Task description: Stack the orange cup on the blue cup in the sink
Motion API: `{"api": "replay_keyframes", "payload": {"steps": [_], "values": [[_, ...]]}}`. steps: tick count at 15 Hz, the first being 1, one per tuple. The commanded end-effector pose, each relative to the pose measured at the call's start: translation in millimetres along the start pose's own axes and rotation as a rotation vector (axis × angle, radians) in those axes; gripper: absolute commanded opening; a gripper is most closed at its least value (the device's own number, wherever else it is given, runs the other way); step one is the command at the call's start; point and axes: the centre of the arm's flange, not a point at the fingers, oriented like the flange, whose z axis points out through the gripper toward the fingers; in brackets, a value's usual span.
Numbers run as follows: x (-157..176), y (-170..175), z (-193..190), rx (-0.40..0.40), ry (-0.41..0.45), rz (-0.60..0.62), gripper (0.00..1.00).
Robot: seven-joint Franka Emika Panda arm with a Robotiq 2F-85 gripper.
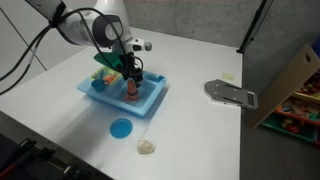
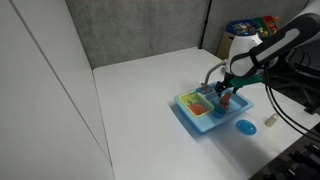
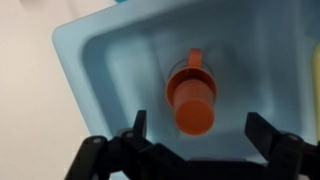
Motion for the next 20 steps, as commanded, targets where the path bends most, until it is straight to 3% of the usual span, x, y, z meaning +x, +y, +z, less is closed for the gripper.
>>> {"api": "replay_keyframes", "payload": {"steps": [1, 10, 20], "values": [[3.2, 3.1, -11.7, -0.002, -0.009, -0.021, 1.0], [-7.7, 11.4, -52.7, -0.022, -0.04, -0.074, 1.0], [-30.0, 30.3, -146.7, 0.011, -0.043, -0.17, 1.0]]}}
